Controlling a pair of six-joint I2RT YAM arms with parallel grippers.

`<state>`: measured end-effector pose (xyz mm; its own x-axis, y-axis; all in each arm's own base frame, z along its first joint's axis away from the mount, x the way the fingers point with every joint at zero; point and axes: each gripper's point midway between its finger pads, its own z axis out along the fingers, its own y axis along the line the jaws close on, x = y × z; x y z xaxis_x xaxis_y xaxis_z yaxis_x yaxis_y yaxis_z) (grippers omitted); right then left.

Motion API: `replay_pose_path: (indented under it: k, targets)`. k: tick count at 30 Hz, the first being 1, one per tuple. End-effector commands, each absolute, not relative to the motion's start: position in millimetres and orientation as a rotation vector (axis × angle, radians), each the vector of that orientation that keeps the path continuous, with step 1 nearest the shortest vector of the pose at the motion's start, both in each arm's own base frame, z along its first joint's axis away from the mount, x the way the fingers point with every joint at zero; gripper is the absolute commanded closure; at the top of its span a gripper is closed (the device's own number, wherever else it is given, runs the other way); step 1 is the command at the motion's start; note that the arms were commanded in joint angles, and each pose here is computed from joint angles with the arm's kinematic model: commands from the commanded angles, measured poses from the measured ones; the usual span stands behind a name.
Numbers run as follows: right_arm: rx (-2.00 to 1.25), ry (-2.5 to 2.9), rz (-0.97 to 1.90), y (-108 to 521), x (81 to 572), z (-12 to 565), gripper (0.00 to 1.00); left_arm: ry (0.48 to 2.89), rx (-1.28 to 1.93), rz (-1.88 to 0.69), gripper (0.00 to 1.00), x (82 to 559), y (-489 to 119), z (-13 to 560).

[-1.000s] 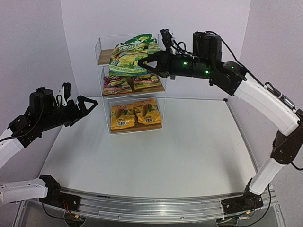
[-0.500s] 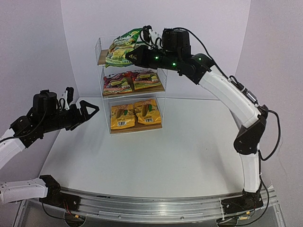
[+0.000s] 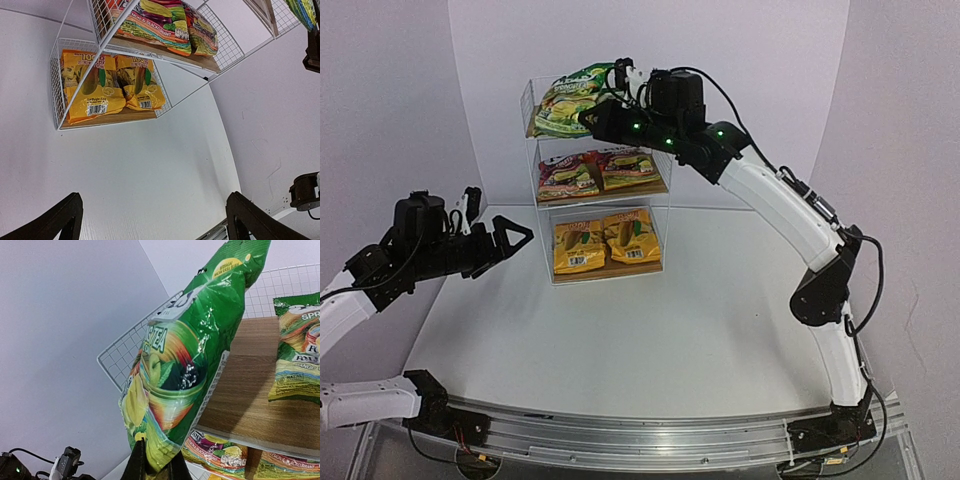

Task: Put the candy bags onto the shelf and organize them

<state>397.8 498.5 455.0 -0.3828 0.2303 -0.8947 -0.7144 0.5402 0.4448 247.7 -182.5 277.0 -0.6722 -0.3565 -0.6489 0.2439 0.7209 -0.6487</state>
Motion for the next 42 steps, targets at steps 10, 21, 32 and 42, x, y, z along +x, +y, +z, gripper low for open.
replay_pose_path:
  k: [10,21,32,42]
  targets:
    - [-0.239,1.431,1.062,485,424,506,0.98,2.144,-0.038,-0.948,0.00,246,-189,264]
    - [-0.159,1.407,1.009,468,434,516,0.76,2.151,-0.036,-0.959,0.00,245,-190,259]
    - [-0.079,1.450,0.913,440,435,521,0.43,2.162,-0.032,-0.973,0.00,245,-194,254]
    - [-0.122,1.494,0.883,431,419,526,0.30,2.164,-0.025,-0.985,0.00,246,-196,253]
